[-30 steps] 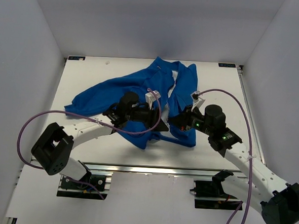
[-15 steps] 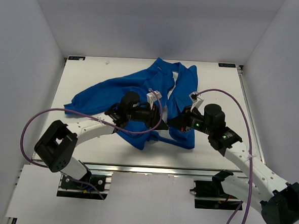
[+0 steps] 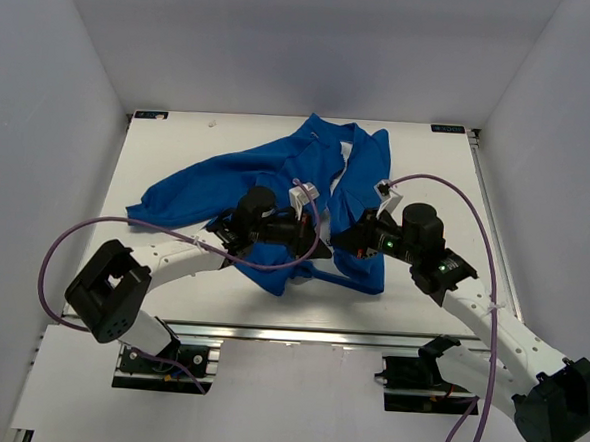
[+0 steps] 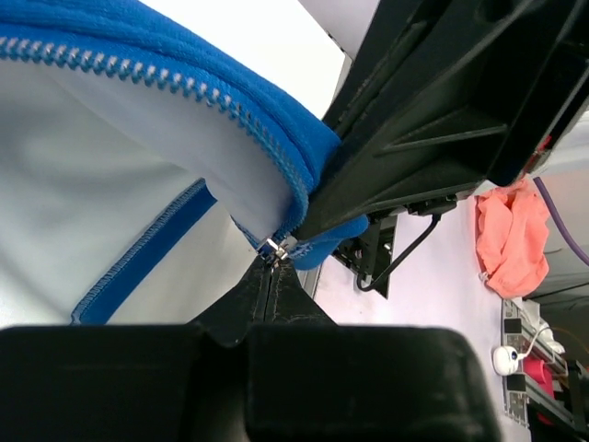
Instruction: Zip up the jacket
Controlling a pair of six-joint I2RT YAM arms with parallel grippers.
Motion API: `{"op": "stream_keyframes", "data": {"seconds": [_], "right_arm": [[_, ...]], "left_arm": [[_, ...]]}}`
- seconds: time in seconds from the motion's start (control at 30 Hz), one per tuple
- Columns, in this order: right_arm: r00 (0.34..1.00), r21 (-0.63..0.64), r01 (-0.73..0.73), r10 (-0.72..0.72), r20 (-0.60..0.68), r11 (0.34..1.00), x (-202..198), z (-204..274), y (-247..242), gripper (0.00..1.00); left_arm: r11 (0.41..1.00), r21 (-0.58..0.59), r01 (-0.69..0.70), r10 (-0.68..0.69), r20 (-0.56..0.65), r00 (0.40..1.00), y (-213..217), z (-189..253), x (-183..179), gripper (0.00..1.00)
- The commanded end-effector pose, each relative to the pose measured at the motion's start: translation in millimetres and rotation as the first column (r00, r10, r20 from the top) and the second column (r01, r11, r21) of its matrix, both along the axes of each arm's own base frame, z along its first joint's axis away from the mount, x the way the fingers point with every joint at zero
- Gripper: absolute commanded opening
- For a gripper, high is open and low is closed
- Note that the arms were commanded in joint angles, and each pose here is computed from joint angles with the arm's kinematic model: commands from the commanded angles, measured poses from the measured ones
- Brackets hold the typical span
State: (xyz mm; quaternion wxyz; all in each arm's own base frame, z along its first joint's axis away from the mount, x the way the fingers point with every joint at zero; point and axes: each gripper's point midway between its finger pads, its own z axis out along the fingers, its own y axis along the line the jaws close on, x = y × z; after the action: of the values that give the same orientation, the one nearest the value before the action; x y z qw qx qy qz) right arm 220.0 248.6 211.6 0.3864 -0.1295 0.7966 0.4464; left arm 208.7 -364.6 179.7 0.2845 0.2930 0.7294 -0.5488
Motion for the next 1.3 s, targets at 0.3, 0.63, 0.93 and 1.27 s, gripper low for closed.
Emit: {"op": "stream_keyframes", "data": {"seconds": [0.3, 0.63, 0.93, 1.27], "right_arm": [[0.998, -0.052, 0.012, -0.015, -0.067, 0.999, 1, -24, -7, 0.0], [0.919, -0.351, 0.086, -0.21, -0.334, 0.932, -16, -145, -47, 0.0], [0.815, -0.602, 0.161, -0.449, -0.365, 0.782, 20, -186, -69, 0.0], [0.71, -0.692, 0.236, -0.607, -0.356, 0.682, 85, -206, -100, 0.0]], "left_arm": [[0.966, 0.178, -0.186, 0.187, 0.011, 0.982, 34, -3, 0, 0.66], [0.744, 0.485, -0.46, 0.516, 0.02, 0.856, 105, -63, 22, 0.92], [0.733, 0.53, -0.426, 0.522, -0.037, 0.852, 101, -94, 45, 0.93], [0.758, 0.528, -0.383, 0.484, -0.062, 0.873, 95, -95, 64, 0.98]]}}
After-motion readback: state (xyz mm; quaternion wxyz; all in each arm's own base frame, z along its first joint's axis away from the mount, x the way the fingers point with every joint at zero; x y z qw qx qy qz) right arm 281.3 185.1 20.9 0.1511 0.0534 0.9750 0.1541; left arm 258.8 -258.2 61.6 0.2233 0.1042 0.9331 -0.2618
